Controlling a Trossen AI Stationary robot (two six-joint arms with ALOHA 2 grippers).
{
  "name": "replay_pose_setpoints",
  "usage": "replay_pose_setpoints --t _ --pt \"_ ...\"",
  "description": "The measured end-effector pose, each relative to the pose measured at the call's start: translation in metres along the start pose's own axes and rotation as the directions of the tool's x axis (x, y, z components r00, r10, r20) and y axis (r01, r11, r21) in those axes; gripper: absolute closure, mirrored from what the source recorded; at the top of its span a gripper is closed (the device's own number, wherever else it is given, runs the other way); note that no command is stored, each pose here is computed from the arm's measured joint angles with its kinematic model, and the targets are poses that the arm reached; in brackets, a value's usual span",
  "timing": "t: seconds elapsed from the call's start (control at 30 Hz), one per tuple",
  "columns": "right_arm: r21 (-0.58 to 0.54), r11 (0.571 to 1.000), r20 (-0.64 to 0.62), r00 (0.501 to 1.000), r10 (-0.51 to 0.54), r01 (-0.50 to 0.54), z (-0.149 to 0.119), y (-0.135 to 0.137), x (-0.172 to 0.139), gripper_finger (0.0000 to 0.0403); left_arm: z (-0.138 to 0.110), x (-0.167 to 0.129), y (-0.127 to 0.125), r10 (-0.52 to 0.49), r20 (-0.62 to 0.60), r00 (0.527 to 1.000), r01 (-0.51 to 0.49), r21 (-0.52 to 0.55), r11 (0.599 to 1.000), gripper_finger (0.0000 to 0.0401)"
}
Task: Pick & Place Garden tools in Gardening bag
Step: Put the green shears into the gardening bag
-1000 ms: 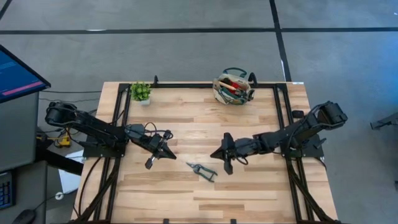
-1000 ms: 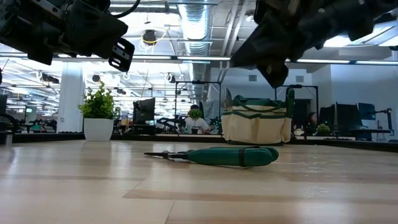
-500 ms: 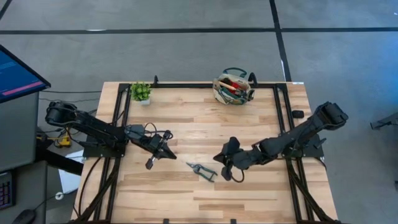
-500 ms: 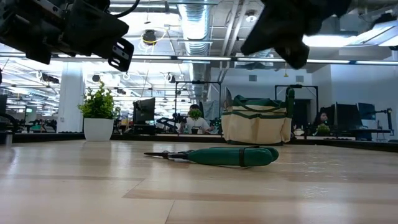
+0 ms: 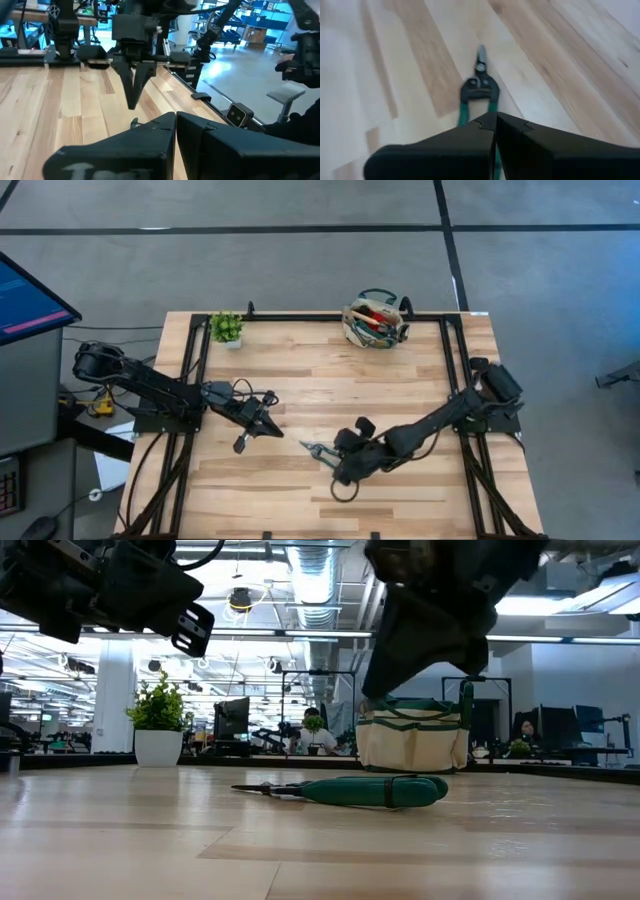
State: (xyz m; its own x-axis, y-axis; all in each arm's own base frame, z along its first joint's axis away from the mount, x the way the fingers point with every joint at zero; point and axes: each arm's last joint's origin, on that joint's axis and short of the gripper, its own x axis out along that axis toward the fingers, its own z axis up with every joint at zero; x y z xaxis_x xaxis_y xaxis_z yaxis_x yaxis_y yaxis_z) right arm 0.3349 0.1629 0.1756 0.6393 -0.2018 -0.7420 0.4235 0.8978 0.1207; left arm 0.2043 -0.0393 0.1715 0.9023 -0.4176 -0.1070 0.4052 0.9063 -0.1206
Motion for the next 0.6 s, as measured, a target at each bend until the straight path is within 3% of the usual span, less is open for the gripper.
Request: replay_pose_setpoints --t 0.1,0.3,0.4,0.6 --pt "-0.002 0.999 -0.058 0.997 -0.054 0.054 0.004 0.008 0.006 0.0403 -0.001 0.000 0.000 0.001 -0.006 1.000 -0.001 -0.002 1.000 0.0398" --pt "-0.027 0.999 -0.185 0.981 -0.051 0.047 0.012 0.020 0.022 0.0390 -0.001 0.000 0.000 0.000 -0.010 1.000 -0.001 -0.003 1.000 0.0398" --pt "-0.087 0.995 -0.276 0.959 -0.067 0.044 0.008 0.018 0.030 0.0359 -0.001 0.000 0.000 0.001 -0.013 1.000 -0.001 -0.004 1.000 0.0398" --pt "-0.093 0.995 -0.288 0.956 -0.054 0.029 0.006 0.020 0.034 0.0280 -0.002 0.000 0.000 -0.002 -0.021 1.000 0.001 -0.006 1.000 0.0398"
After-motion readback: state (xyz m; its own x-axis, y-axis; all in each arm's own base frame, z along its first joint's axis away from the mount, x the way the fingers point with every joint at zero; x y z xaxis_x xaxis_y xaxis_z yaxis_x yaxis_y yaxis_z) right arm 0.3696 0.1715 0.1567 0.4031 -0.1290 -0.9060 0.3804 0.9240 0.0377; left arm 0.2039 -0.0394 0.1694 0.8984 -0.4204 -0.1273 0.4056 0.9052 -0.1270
